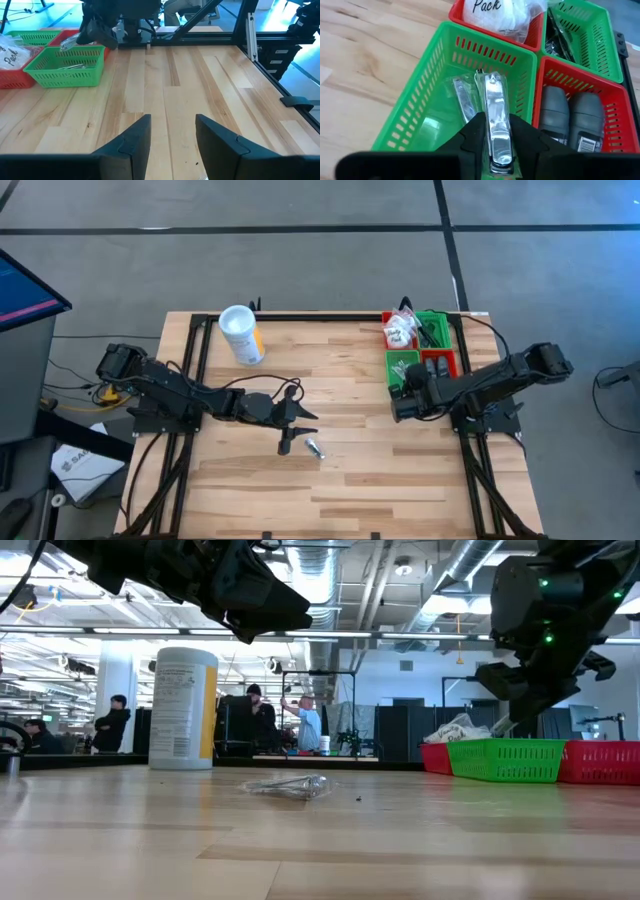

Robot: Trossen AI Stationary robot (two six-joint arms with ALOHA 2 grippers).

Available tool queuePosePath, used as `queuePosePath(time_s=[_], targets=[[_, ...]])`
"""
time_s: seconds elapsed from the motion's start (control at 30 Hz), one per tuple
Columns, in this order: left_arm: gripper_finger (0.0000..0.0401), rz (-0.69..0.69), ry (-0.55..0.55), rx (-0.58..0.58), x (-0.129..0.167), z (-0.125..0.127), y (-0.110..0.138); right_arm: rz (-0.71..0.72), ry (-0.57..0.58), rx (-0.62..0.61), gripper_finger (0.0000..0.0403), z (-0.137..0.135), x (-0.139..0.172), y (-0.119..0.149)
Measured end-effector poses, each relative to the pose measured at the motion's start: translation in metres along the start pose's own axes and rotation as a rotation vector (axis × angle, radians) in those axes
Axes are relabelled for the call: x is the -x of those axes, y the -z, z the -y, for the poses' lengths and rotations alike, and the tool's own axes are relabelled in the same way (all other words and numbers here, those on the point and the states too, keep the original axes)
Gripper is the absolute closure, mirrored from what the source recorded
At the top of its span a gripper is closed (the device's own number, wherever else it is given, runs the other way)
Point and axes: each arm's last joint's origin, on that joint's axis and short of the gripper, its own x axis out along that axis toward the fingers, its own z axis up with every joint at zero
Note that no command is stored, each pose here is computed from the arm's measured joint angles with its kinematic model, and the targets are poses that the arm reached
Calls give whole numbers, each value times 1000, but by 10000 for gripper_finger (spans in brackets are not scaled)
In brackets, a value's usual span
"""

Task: Pick & Place Travel size toiletries
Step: Put the silver nail cutter into the bottom green bin

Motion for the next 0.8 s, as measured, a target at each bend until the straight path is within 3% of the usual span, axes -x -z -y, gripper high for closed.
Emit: queuePosePath(time_s=[0.8], targets=[[256, 1, 0, 0, 0, 0, 0, 26, -2, 25, 332, -5, -13, -14]])
